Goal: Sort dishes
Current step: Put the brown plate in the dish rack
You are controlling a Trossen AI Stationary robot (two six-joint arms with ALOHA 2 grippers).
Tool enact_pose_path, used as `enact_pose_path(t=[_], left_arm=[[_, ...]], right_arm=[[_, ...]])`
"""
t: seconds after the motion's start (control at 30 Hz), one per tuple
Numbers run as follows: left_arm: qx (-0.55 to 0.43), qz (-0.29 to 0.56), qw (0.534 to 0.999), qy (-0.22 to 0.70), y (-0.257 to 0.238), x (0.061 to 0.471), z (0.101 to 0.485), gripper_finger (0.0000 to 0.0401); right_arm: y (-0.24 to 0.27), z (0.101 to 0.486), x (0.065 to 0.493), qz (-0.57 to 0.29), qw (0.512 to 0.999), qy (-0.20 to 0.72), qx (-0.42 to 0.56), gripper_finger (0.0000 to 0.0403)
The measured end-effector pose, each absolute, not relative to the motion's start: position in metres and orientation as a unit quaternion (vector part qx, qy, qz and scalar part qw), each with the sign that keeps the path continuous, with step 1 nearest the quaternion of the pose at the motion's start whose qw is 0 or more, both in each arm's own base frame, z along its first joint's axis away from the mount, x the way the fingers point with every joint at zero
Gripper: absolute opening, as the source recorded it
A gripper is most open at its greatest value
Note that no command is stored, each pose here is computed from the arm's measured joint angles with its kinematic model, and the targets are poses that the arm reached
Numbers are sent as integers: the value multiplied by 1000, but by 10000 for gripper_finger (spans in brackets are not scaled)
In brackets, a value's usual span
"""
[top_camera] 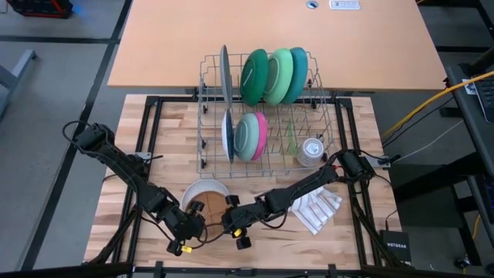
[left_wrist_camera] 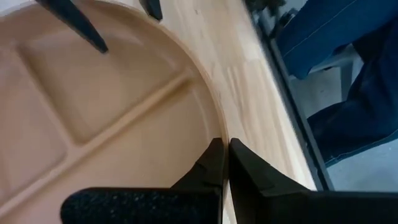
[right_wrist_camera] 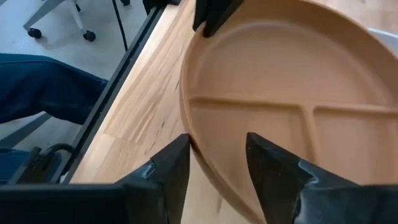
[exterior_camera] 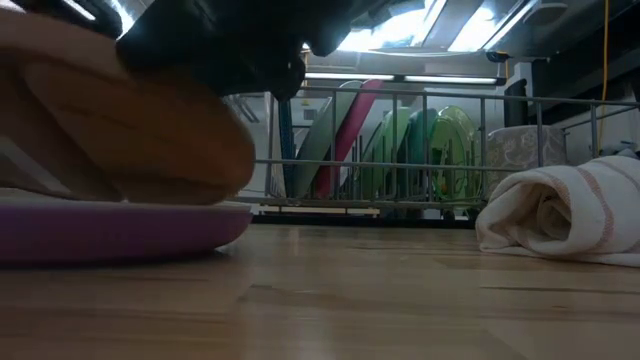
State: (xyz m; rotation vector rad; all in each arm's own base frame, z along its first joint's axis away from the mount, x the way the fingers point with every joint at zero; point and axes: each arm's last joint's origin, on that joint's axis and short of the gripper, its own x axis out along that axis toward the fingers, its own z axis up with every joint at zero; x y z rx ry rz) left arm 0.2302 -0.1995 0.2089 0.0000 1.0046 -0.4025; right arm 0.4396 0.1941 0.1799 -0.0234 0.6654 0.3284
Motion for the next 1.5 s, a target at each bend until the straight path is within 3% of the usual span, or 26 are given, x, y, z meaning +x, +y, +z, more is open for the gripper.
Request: enact_pose_path(t=[0.37,0.83,0.97,1.2,1.5], left_arm=[[11,-203,867,455,-201,233,211,0],[65,-196,877,433,-200,235,212,0],[61,-191,878,435,-200,235,211,3],[-5,-158,881,446,-200,235,212,36],[-166,-79,868,461,-197,236,215,91]], right_arm=[[192,178,439,224,911,346,12,155],[194,177,437,249,903,351,9,22],[194,177,437,255,903,346,-9,15],[194,178,437,258,903,344,-9,24],[193,177,438,254,904,344,-8,18]])
